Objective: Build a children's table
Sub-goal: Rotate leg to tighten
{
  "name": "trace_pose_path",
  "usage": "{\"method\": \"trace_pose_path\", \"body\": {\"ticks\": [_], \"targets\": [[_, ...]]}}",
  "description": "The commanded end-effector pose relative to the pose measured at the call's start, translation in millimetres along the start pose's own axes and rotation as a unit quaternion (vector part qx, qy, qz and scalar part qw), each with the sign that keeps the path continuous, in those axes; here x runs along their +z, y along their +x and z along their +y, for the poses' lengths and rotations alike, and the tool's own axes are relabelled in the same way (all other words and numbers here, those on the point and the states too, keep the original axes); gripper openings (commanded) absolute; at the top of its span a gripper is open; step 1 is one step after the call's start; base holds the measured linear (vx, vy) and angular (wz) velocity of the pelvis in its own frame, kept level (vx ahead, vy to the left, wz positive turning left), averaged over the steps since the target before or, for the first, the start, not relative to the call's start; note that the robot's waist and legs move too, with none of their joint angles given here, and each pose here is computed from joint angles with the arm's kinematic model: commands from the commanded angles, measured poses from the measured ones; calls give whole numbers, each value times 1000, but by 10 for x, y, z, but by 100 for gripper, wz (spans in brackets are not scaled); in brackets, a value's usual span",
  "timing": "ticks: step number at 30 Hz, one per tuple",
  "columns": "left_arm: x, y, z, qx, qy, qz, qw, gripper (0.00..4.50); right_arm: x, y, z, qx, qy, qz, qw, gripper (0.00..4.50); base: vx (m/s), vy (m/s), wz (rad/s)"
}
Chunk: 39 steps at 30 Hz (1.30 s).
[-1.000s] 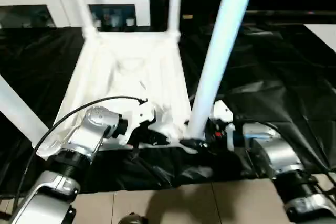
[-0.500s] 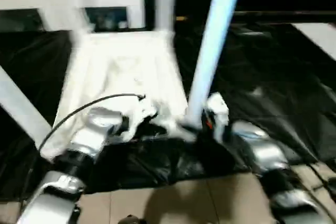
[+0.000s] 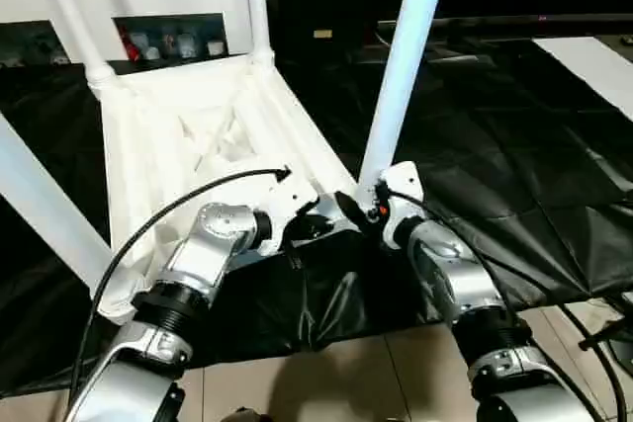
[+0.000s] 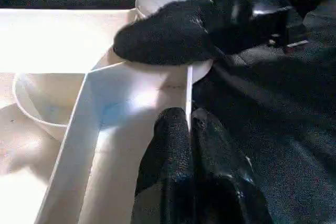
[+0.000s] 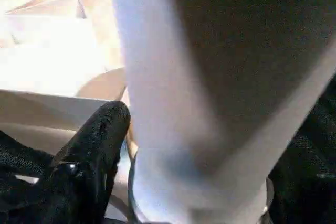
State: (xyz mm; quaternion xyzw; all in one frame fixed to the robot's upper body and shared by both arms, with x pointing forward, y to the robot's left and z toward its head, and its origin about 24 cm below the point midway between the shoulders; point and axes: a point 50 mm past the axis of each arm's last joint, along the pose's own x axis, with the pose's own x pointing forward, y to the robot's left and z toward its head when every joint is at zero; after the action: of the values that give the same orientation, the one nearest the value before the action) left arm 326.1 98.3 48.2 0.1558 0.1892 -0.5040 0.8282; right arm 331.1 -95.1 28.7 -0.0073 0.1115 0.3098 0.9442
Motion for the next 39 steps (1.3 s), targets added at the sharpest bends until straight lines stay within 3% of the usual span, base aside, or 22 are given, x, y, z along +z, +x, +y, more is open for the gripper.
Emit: {"method": "trace_pose_path", "body": {"ticks": [1, 8, 11, 12, 14, 24, 28, 32, 33, 35, 38, 39], "targets": [[251, 105, -83, -38, 36, -43, 998, 0, -83, 96, 422, 144, -17, 24, 989, 393, 0, 0, 0], [144, -74, -55, -115, 53, -16, 992, 0, -72, -172, 344, 294, -45, 38, 954, 393, 0, 0, 0], [126, -105, -52, -127, 53, -11, 990, 0, -74, -220, 332, 315, -45, 43, 947, 393, 0, 0, 0], [89, -144, -56, -147, 49, -2, 988, 0, -89, -296, 328, 349, -45, 56, 934, 393, 0, 0, 0], [66, -168, -48, -155, 49, 3, 987, 0, -97, -351, 324, 372, -41, 65, 925, 379, 0, 0, 0], [51, -205, -21, -167, 48, 6, 985, 0, -137, -427, 357, 404, -42, 91, 909, 306, 0, 0, 0], [53, -205, -16, -161, 49, 5, 986, 0, -147, -423, 382, 403, -39, 91, 910, 279, 0, 0, 0], [84, -146, 22, -100, 42, -10, 994, 0, -211, -274, 357, 301, -32, 78, 950, 271, 0, 0, 0], [84, -146, 22, -100, 42, -10, 994, 0, -211, -274, 357, 301, -32, 78, 950, 270, 0, 0, 0], [116, -91, 20, -62, 35, -18, 997, 0, -257, -140, 297, 194, -31, 77, 977, 270, 0, 0, 0], [136, -53, 15, -33, 35, -18, 999, 0, -271, -71, 260, 132, -13, 77, 988, 270, -17, 1, -2], [175, -5, -4, -3, 26, -22, 999, 0, -299, -2, 215, 56, -3, 90, 994, 270, 0, 0, 0]]}}
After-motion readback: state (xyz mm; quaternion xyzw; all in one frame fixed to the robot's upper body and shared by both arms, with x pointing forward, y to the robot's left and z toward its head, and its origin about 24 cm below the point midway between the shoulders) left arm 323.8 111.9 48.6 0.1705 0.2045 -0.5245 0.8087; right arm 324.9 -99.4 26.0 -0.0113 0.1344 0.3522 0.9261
